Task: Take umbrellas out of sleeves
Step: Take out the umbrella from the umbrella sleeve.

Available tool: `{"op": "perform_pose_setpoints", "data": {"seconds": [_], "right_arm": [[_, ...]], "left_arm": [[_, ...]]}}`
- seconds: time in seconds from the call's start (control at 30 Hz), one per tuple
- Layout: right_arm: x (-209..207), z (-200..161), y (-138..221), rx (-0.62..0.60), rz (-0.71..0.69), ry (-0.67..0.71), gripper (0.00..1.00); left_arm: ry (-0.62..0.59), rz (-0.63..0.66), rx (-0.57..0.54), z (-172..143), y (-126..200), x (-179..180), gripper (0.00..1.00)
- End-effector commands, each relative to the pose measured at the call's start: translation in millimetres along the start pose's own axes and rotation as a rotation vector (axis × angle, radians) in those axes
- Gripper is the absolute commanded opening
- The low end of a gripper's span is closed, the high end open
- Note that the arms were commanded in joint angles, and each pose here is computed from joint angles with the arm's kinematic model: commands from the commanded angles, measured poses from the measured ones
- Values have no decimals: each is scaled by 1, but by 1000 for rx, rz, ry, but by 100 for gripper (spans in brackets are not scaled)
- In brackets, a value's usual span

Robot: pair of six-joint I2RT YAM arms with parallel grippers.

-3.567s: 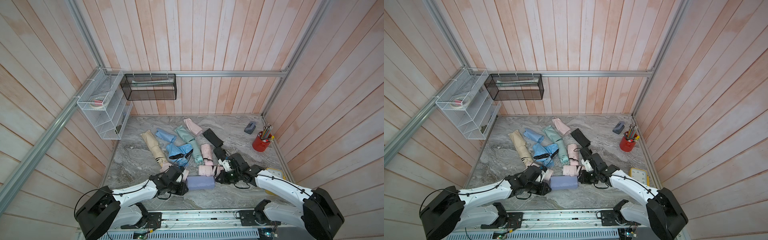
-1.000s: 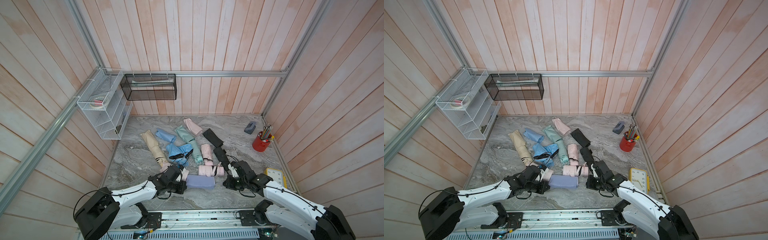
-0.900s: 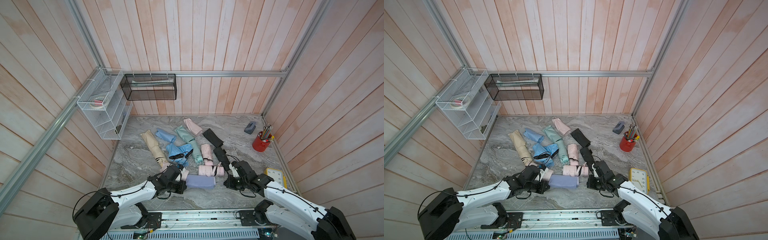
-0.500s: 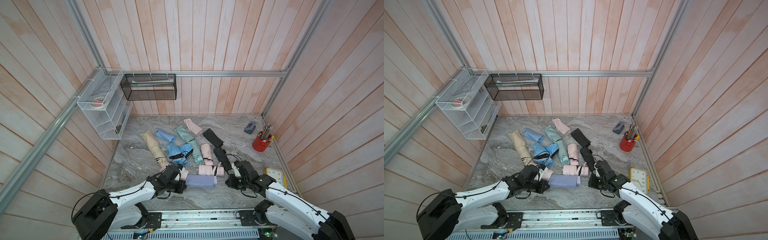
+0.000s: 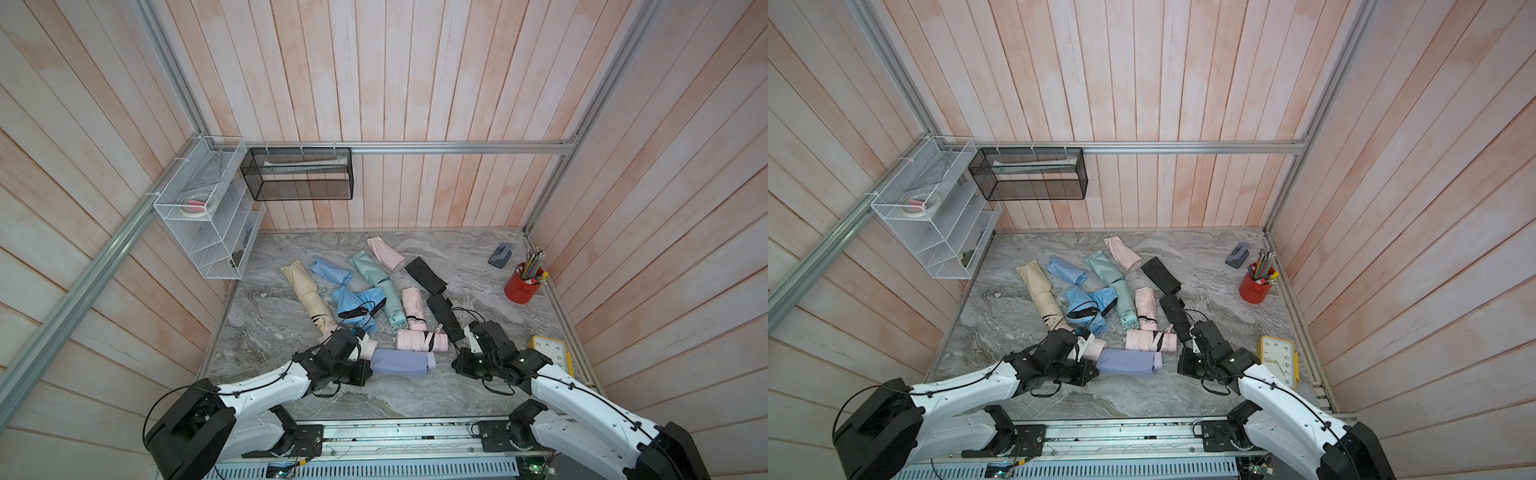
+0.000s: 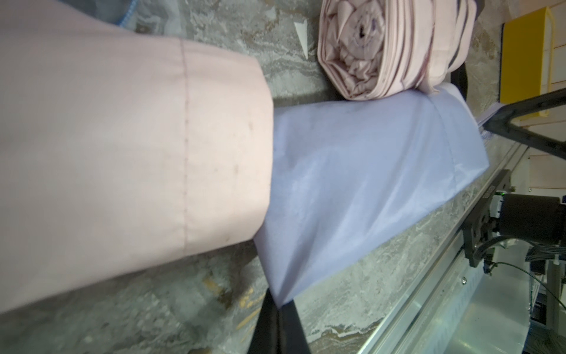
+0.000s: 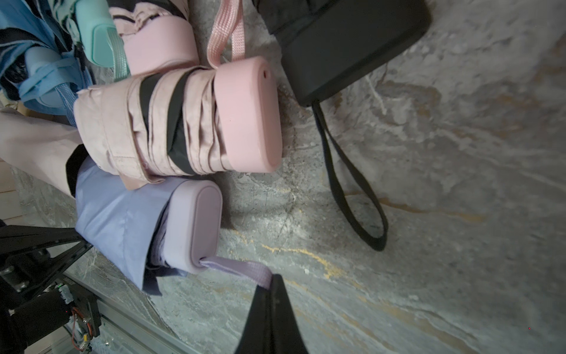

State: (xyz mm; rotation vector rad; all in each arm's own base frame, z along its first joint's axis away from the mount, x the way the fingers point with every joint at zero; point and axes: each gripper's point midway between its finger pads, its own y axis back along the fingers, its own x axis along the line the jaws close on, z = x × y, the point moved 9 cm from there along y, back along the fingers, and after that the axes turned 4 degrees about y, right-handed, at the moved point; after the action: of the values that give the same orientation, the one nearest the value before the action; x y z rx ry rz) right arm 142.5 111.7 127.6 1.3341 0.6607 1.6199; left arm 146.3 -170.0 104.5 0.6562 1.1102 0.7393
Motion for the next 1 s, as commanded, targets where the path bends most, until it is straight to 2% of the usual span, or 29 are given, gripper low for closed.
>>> {"op": "perform_pose_setpoints", "data": {"seconds": [0.0,0.27,0.4,0.43,0.53,0.6,0.83,0.97], "right_arm": [[-12,2,4,-40,-107,-37,0],[-15,3,5,-53,-118,-50,0],[-12,3,4,-42,-91,-35,0],[-11,3,4,-35,-81,-24,0],[-10,1,4,-26,-68,-21,0],[-11,-1,3,-19,-59,-28,0],[-17,-15,-2,25,-9,-56,0],[-20,-23,-3,46,11,-69,0]], "left_arm": [[33,76,7,-6,1,14,0],[41,81,-1,-5,2,15,0],[26,23,-1,-1,1,8,0],[18,-6,-6,0,1,5,3],[16,-39,-42,5,5,-1,32],[6,-52,-75,8,10,-4,40],[-18,-77,-144,16,20,-11,41],[-15,-77,-134,21,15,-13,41]]}}
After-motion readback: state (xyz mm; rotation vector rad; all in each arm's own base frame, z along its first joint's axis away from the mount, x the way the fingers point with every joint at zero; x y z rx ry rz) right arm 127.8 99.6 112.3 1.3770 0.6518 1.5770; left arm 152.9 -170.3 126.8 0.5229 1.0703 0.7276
